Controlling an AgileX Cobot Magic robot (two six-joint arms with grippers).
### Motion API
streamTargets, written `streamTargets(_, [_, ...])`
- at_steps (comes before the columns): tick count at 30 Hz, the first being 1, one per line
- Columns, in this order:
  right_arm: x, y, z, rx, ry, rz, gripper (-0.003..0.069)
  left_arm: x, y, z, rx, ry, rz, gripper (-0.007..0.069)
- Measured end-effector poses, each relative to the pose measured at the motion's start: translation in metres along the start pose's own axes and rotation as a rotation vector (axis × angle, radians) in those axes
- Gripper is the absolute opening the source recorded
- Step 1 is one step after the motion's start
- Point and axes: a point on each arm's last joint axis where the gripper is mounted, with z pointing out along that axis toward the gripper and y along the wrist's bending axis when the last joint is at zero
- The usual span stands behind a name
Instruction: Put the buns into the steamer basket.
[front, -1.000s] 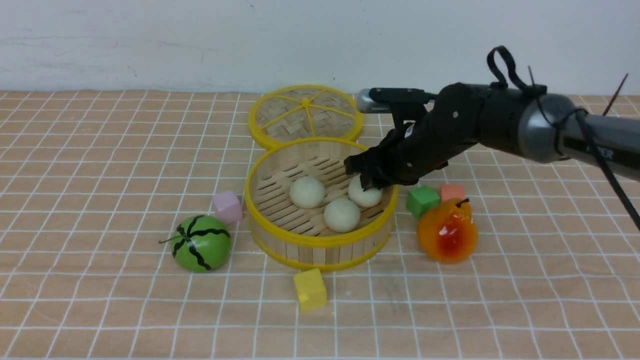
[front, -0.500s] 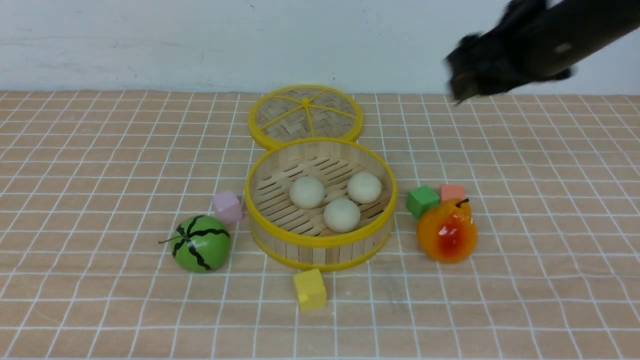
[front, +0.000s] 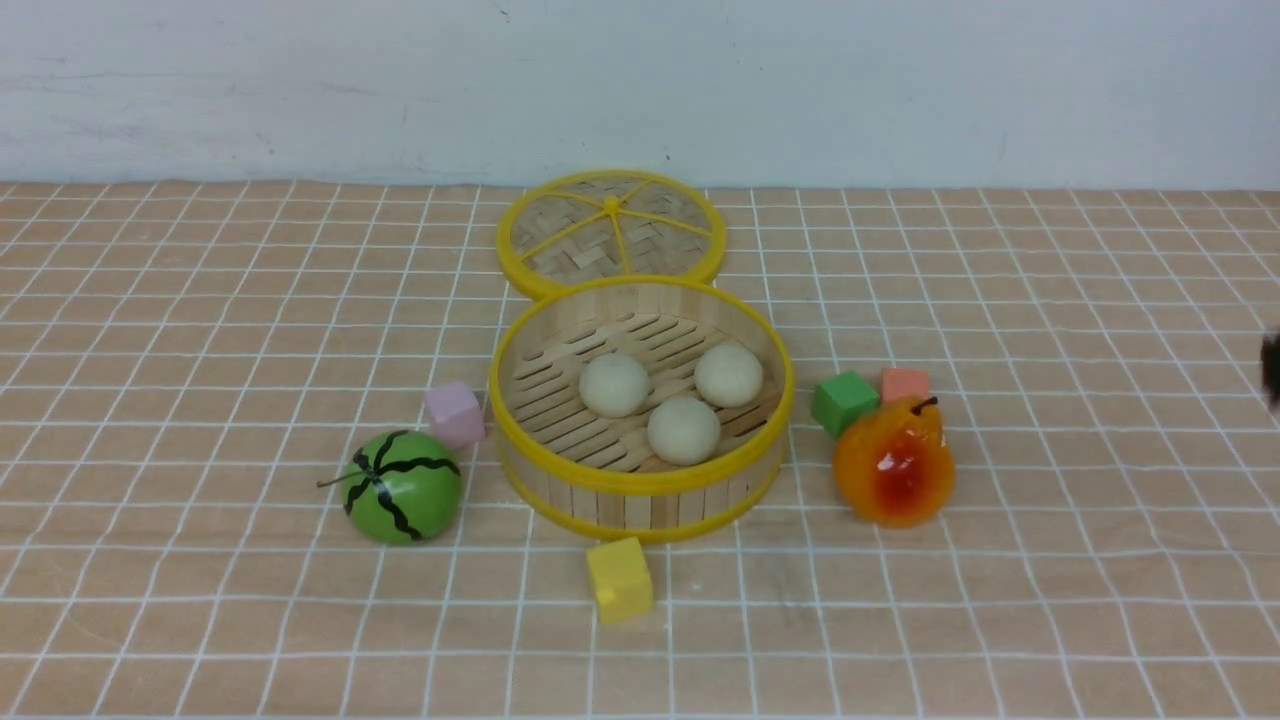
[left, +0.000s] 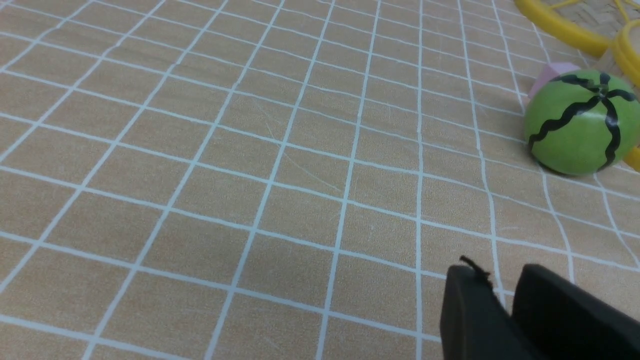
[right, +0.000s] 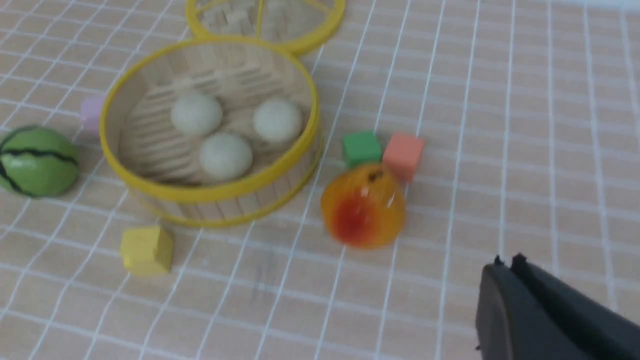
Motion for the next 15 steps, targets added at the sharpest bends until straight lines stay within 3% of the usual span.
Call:
streamTargets(2, [0.034, -0.004, 0.004, -0.021, -0.026, 0.075, -0.002, 0.0, 0.0, 0.0, 0.0, 0.0, 0.0, 0.0135])
streamTargets(6, [0.065, -0.007, 0.003, -0.064, -0.143, 0.152, -0.0019, 0.0, 0.0, 0.0, 0.0, 0.0, 0.0, 0.014])
streamTargets(15, [0.088, -0.011, 0.002, -0.067, -0.168, 0.148, -0.0015, 0.0, 0.0, 0.0, 0.0, 0.0, 0.0, 0.0144])
